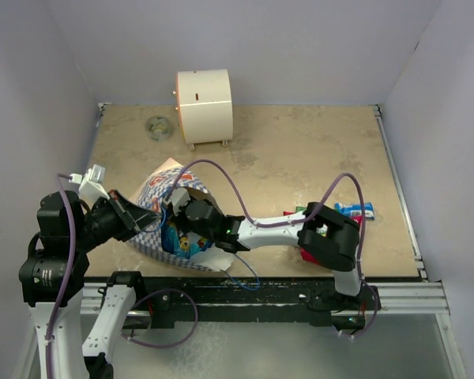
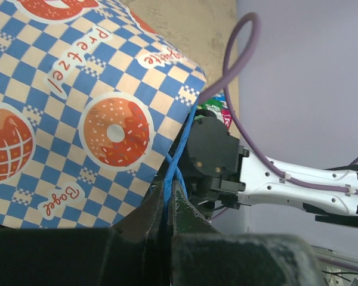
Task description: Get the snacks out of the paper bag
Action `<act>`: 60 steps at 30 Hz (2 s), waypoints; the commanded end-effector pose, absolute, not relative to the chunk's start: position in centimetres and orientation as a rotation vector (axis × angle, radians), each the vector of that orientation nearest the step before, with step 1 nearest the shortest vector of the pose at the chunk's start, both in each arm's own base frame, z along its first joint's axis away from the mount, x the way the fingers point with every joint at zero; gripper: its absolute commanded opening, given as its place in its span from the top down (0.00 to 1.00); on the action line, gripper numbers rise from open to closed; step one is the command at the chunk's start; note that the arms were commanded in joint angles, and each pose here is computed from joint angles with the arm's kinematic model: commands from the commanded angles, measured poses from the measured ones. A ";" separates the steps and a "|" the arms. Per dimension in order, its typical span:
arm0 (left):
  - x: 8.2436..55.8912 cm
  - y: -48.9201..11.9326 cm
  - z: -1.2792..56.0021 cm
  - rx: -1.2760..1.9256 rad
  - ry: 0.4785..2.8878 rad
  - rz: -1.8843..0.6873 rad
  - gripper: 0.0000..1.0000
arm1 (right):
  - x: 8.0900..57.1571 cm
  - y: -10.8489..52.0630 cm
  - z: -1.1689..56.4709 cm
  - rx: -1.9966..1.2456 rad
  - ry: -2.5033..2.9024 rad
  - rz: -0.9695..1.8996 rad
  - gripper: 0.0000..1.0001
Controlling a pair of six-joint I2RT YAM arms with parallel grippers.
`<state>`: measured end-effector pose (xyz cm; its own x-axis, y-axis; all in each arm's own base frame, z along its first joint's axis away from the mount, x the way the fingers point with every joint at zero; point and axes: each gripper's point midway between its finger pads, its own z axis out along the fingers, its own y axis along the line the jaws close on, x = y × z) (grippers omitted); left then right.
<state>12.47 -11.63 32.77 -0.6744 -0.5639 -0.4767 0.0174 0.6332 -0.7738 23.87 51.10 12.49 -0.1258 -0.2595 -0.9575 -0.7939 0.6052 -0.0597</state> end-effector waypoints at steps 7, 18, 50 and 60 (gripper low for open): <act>13.9 -11.3 33.9 -0.438 2.089 -0.990 1.00 | 18.7 50.1 24.0 -0.908 1.404 0.940 1.00; 15.1 -11.3 34.2 -0.482 2.070 -1.014 1.00 | 18.4 47.7 28.3 -0.809 1.358 0.972 1.00; 16.6 -11.5 34.0 -0.402 2.120 -0.996 1.00 | 14.0 36.0 17.5 -1.024 1.601 0.815 0.85; 16.2 -11.6 34.1 -0.398 2.120 -1.008 1.00 | 13.3 36.0 19.9 -1.410 1.333 0.641 0.43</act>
<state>16.10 -11.61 32.54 -0.7055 -0.5625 -0.4312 -0.0318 0.6329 -0.7735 14.21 35.46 15.67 0.0010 -0.3872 -0.9220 -0.9324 0.3329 -0.1408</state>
